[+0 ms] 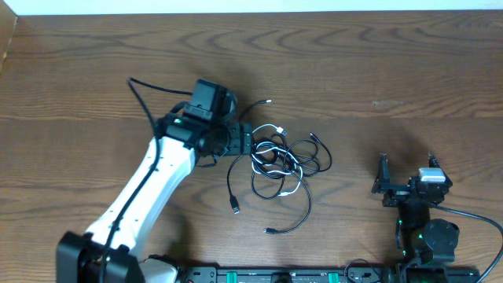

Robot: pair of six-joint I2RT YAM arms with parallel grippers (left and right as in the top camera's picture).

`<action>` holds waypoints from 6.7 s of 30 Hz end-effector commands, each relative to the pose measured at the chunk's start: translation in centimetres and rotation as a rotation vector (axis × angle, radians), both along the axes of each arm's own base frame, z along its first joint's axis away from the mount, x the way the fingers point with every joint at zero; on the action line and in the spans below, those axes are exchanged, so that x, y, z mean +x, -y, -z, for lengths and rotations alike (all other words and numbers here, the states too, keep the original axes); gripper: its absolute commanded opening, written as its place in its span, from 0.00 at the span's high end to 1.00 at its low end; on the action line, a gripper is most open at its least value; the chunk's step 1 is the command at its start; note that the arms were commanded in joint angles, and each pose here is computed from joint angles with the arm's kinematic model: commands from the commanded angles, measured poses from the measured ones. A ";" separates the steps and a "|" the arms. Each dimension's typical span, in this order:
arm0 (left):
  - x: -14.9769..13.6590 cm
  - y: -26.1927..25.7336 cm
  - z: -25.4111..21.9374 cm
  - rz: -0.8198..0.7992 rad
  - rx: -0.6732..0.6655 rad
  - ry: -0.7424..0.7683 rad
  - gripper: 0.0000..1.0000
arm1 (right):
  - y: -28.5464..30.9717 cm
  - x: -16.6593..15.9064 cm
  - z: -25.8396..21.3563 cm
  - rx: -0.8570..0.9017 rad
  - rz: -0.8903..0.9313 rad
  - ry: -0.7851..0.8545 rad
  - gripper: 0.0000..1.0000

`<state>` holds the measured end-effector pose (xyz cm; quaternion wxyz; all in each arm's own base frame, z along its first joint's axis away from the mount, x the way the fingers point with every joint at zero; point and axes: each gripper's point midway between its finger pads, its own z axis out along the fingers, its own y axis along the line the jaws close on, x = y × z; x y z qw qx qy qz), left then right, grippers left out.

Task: Untangle cables
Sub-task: 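Move the left gripper forward over the tangled black and white cables, then lower the left gripper and grasp the cable bundle center, then lift the cable bundle with the left gripper, then move the right gripper toward the bundle and grasp cable strands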

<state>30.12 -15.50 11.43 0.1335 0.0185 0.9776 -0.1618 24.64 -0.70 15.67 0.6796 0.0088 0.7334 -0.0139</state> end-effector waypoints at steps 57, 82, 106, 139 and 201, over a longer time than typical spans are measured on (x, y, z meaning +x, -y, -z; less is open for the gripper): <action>0.9 3.8 7.2 -0.234 0.200 0.003 0.18 | 0.1 0.0 0.0 0.014 0.003 0.001 0.01; 0.6 3.5 8.1 -0.247 0.201 0.001 0.30 | 0.1 0.0 0.0 0.014 0.003 0.001 0.01; 0.4 3.4 9.0 -0.268 0.210 -0.021 0.69 | 0.1 0.0 0.0 0.014 0.003 0.001 0.01; 2.7 5.1 -3.3 0.148 0.159 0.392 0.93 | 0.1 0.0 0.0 0.014 0.003 0.001 0.01; -1.7 9.3 -21.3 0.538 -0.187 0.985 0.93 | -7.7 -0.9 -9.9 -0.102 -0.478 0.002 0.01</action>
